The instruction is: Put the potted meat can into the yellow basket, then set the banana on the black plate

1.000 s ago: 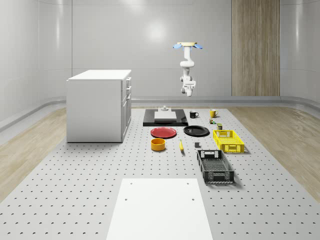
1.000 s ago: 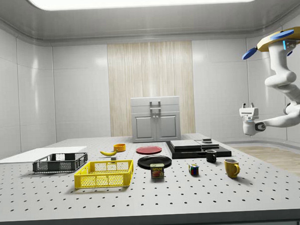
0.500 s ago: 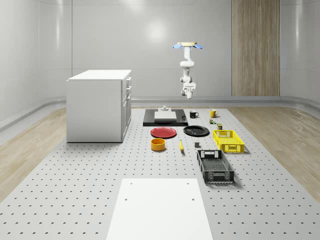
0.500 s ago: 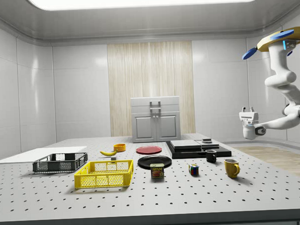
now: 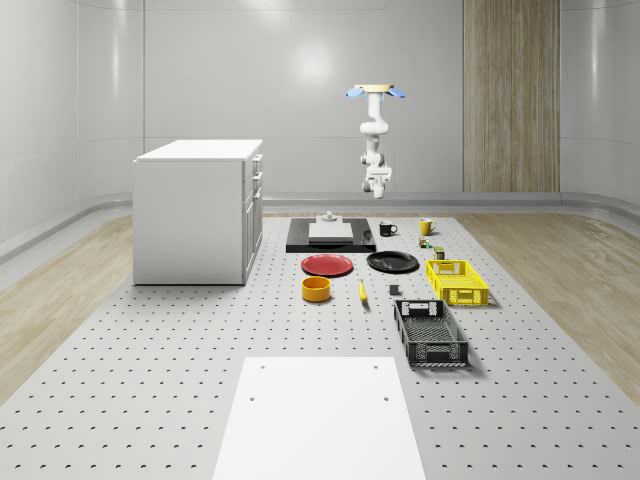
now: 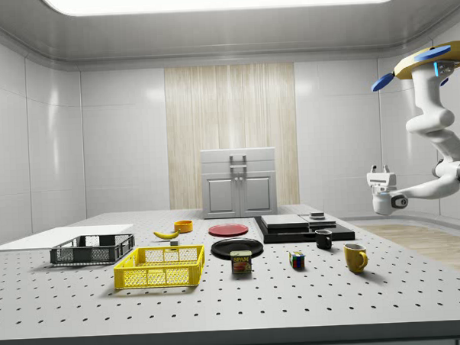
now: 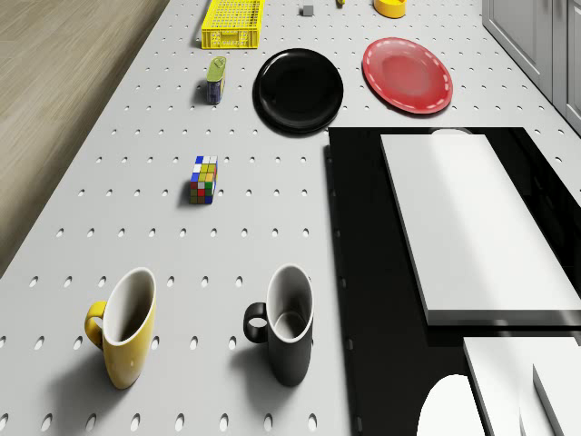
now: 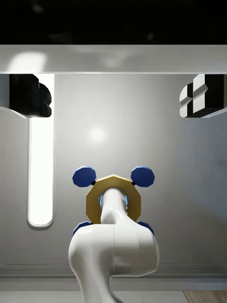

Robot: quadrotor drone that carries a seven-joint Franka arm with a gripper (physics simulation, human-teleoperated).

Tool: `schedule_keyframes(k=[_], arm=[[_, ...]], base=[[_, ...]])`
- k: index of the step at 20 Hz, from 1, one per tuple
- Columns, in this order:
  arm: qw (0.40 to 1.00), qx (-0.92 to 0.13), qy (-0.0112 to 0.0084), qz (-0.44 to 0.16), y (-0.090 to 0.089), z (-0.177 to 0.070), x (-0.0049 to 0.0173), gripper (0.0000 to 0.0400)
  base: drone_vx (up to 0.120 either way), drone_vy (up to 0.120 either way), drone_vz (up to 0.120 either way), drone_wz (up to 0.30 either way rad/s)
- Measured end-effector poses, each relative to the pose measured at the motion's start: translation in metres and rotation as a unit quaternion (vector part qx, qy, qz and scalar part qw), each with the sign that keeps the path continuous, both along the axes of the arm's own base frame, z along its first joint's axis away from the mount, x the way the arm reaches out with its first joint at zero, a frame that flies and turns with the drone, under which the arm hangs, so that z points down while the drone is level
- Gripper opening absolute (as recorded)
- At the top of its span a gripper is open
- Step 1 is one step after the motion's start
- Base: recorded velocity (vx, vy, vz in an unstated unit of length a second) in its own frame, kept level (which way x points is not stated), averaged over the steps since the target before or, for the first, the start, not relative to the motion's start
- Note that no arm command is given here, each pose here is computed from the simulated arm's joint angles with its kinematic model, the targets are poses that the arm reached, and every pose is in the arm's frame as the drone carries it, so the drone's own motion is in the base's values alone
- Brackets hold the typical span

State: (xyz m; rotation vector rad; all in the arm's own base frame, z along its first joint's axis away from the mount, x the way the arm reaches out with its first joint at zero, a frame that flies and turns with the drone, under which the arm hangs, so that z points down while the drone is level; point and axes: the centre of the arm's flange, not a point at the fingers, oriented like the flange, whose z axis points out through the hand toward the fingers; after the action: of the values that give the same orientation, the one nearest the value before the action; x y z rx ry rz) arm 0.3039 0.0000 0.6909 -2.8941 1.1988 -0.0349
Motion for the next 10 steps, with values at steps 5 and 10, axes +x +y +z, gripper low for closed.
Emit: schedule_keyframes(k=[5, 10], arm=[[1.000, 0.000, -0.0019, 0.000, 0.0001, 0.0003, -0.0003, 0.0400], [1.000, -0.001, -0.0038, 0.000, 0.0002, 0.0004, -0.0007, 0.0400]], base=[[0.000, 0.000, 0.000, 0.000], [0.000, 0.000, 0.000, 0.000]])
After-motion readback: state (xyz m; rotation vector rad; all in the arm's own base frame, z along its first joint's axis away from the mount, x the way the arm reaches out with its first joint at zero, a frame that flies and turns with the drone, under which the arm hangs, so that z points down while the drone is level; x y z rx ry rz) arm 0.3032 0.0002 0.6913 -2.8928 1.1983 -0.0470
